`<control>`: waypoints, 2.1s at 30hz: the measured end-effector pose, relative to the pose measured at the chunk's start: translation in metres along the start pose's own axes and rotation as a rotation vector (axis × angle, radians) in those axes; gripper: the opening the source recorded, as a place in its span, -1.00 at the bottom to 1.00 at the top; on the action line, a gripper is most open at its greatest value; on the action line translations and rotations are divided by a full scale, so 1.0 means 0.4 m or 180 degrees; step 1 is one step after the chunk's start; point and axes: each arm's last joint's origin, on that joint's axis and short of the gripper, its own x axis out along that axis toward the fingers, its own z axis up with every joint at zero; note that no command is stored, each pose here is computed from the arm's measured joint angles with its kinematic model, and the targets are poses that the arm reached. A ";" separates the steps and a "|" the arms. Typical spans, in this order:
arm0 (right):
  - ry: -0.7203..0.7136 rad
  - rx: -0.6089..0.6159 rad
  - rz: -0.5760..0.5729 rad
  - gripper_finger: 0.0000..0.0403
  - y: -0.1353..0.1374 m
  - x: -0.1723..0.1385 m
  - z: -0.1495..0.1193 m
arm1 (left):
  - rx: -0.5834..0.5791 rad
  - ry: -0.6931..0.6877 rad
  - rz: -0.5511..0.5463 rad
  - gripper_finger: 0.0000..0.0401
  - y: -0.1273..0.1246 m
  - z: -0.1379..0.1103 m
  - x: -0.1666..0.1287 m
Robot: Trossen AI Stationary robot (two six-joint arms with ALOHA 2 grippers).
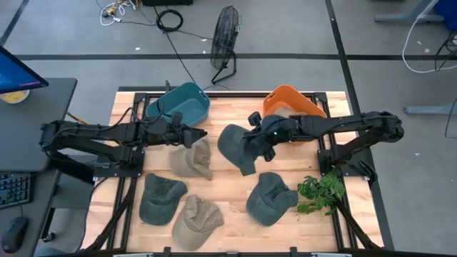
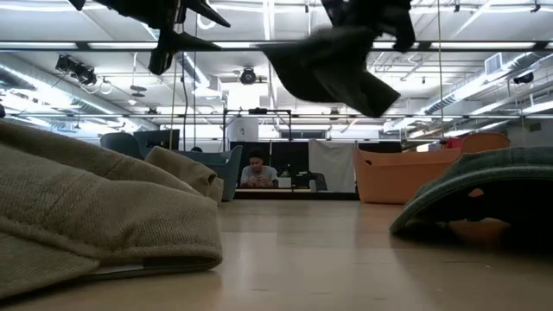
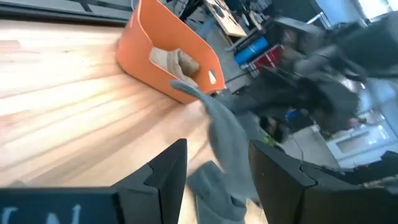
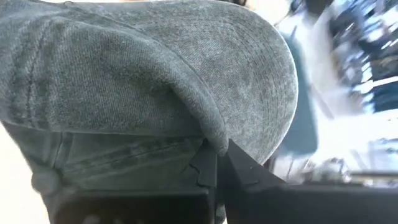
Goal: Pick & Place hat
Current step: Put the top blue cap into the blue bin
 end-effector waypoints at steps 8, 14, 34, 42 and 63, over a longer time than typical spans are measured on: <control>-0.0394 -0.0052 -0.0290 -1.00 -0.011 -0.010 0.047 | -0.0194 0.0243 -0.0268 -0.12 -0.009 -0.001 0.000; -0.0300 -0.0100 -0.0194 -1.00 -0.001 0.012 0.042 | -0.0278 0.0146 -0.0445 -0.12 -0.021 0.008 -0.001; -0.0204 -0.0164 -0.0297 -1.00 0.004 0.064 0.045 | -0.0154 0.0355 -0.0351 -0.18 -0.007 -0.025 0.060; -0.0204 -0.0141 -0.0310 -0.82 0.004 0.064 0.045 | -0.0080 0.0439 -0.0413 -0.91 -0.007 -0.029 0.065; 0.0550 0.0973 -0.0888 -0.36 0.045 -0.027 0.052 | -0.0109 -0.1045 0.0270 -0.95 0.006 0.078 -0.059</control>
